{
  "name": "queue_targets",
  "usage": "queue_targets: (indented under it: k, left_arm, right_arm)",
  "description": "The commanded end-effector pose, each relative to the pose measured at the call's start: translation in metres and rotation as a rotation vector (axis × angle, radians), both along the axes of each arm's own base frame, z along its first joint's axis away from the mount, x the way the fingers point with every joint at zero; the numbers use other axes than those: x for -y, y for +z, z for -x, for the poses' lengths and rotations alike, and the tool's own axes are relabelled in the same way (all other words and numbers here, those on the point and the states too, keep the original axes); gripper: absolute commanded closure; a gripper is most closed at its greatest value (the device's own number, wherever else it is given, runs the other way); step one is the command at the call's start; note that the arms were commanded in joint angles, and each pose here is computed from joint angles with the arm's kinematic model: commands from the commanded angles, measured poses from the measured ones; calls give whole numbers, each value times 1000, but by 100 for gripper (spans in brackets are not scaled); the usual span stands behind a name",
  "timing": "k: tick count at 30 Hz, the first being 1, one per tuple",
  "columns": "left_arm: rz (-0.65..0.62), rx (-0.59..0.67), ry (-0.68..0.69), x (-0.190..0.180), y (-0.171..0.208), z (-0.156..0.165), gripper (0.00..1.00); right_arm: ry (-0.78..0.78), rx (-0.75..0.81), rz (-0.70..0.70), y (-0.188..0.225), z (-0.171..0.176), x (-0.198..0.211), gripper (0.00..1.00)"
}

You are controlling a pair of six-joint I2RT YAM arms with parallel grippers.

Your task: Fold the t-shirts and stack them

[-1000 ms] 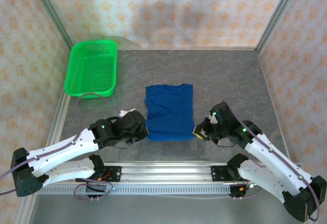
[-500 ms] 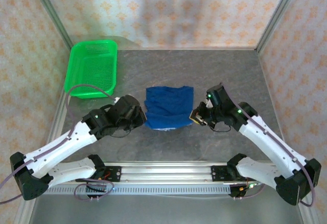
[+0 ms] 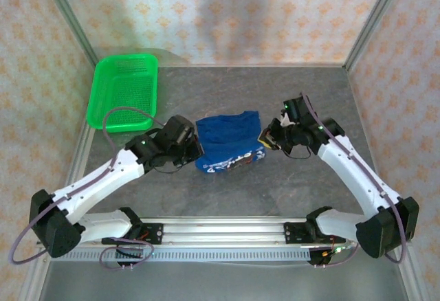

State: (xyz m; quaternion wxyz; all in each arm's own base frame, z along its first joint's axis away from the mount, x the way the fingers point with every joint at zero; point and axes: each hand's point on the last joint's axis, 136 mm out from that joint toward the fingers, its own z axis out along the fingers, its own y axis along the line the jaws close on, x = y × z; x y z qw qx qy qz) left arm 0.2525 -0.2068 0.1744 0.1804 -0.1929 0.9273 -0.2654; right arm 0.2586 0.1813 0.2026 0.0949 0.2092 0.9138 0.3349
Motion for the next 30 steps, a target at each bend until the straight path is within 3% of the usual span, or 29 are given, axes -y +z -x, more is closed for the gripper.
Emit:
queue_targets:
  k: [1, 30]
  left_arm:
    - [49, 50, -26, 7, 15, -17, 100]
    - [119, -26, 2, -1, -20, -108, 100]
  right_arm:
    - [26, 53, -23, 14, -15, -4, 100]
    - [-38, 19, -64, -4, -131, 10, 100]
